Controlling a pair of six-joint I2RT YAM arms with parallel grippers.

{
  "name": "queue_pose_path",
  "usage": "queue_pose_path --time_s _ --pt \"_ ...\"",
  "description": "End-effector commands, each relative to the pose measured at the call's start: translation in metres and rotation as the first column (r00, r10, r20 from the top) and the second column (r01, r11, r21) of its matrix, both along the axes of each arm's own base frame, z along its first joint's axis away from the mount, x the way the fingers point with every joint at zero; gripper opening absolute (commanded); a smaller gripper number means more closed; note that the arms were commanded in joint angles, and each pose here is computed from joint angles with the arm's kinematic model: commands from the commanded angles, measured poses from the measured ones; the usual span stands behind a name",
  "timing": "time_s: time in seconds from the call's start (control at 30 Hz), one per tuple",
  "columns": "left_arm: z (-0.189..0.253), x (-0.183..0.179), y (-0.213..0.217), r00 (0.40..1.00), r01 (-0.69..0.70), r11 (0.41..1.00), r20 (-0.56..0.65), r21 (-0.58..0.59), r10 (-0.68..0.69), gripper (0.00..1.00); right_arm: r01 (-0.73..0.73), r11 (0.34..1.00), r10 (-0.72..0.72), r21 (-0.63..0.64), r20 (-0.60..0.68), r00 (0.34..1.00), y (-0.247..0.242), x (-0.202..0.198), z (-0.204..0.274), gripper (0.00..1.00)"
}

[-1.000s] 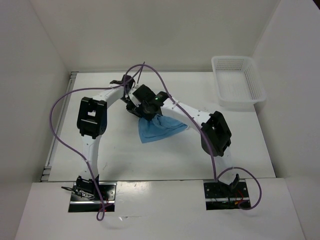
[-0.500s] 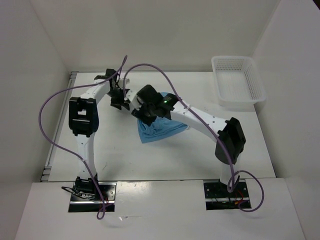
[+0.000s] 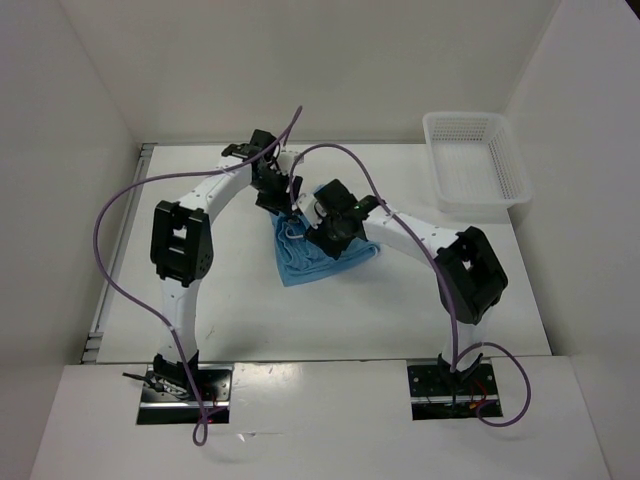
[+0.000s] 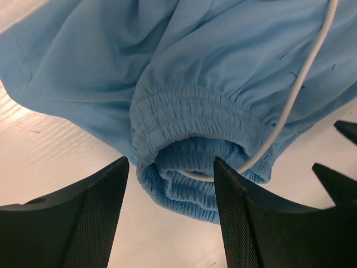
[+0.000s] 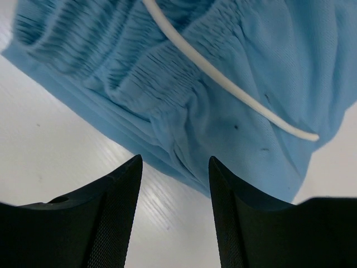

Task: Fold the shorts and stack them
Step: Fold the shorts

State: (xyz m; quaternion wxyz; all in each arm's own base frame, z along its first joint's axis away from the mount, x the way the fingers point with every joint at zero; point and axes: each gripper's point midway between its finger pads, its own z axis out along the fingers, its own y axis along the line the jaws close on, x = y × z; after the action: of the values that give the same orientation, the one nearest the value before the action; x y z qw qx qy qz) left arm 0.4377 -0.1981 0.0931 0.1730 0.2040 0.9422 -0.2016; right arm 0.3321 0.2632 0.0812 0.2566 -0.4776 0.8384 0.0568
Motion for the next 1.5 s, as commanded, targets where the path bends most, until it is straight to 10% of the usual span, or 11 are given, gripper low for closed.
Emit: queue_pose_path --time_s 0.0,0.5,0.77,1.03,1.47 --pt "-0.005 0.005 0.017 1.000 -0.016 0.999 -0.010 0.035 0.017 0.69 -0.068 0.977 0.059 0.200 0.051 0.997 0.042 0.005 0.041 0.57" --pt "-0.037 -0.002 0.020 0.997 -0.015 0.998 -0.081 0.063 0.020 0.52 0.010 0.982 -0.025 0.186 0.079 0.997 0.079 0.013 0.006 0.62" --pt "-0.046 -0.005 0.014 0.994 -0.004 0.999 -0.108 0.035 0.007 0.51 0.124 0.985 -0.147 0.116 0.221 0.964 0.061 0.046 -0.001 0.33" --pt "-0.045 -0.010 0.003 0.991 0.017 0.999 -0.136 -0.031 -0.021 0.20 0.060 0.988 -0.090 0.139 0.216 0.972 0.074 0.041 0.011 0.00" --pt "-0.047 0.025 0.005 0.998 -0.003 1.000 -0.060 -0.011 0.003 0.06 -0.088 0.939 0.032 0.333 0.169 0.985 0.130 0.007 0.080 0.00"
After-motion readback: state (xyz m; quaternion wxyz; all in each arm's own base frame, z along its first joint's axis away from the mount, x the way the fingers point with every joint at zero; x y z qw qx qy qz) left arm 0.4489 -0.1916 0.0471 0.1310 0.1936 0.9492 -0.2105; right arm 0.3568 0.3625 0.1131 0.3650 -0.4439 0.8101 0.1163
